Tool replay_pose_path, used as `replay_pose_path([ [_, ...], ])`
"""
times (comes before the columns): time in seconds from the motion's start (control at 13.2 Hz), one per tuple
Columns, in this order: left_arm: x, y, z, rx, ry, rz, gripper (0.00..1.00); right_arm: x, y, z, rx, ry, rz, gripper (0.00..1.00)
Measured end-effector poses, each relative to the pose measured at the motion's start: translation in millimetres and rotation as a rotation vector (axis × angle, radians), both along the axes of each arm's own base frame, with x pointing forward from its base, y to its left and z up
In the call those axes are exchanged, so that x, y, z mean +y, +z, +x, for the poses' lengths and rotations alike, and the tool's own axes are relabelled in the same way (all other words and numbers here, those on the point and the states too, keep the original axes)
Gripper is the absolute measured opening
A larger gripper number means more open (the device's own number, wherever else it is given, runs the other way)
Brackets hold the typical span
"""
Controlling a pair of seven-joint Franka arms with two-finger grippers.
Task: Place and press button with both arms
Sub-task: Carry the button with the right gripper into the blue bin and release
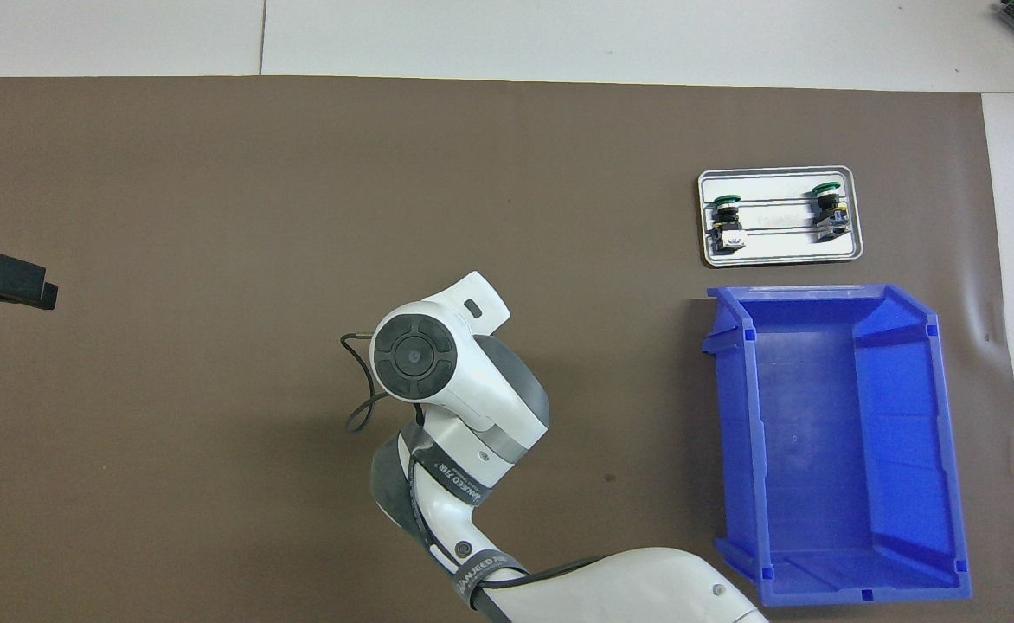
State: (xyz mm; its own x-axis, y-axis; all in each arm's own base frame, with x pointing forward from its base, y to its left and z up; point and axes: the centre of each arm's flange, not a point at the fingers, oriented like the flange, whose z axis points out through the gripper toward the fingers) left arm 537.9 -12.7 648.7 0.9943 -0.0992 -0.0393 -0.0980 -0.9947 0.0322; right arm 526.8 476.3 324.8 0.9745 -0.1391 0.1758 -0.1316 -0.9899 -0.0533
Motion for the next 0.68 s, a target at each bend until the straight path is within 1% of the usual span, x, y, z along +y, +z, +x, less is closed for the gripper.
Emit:
replay_pose_path([
  [0.15,0,0,0,0.000,0.000,0.000,1.00,-11,13,12.4,-0.016,-0.023,0.013,0.44],
  [0.3,0,0,0,0.000,0.000,0.000,1.00,-39,49,33.0,-0.034,-0.068,0.026,0.43],
  [0.38,0,0,0,0.000,0.000,0.000,1.00,-60,72,43.8,-0.040,-0.078,0.024,0.42],
  [0.53,0,0,0,0.000,0.000,0.000,1.00,-116,116,66.1,-0.055,-0.052,-0.014,0.42],
  [0.68,0,0,0,0.000,0.000,0.000,1.00,-175,148,83.8,-0.050,-0.005,-0.051,0.42],
])
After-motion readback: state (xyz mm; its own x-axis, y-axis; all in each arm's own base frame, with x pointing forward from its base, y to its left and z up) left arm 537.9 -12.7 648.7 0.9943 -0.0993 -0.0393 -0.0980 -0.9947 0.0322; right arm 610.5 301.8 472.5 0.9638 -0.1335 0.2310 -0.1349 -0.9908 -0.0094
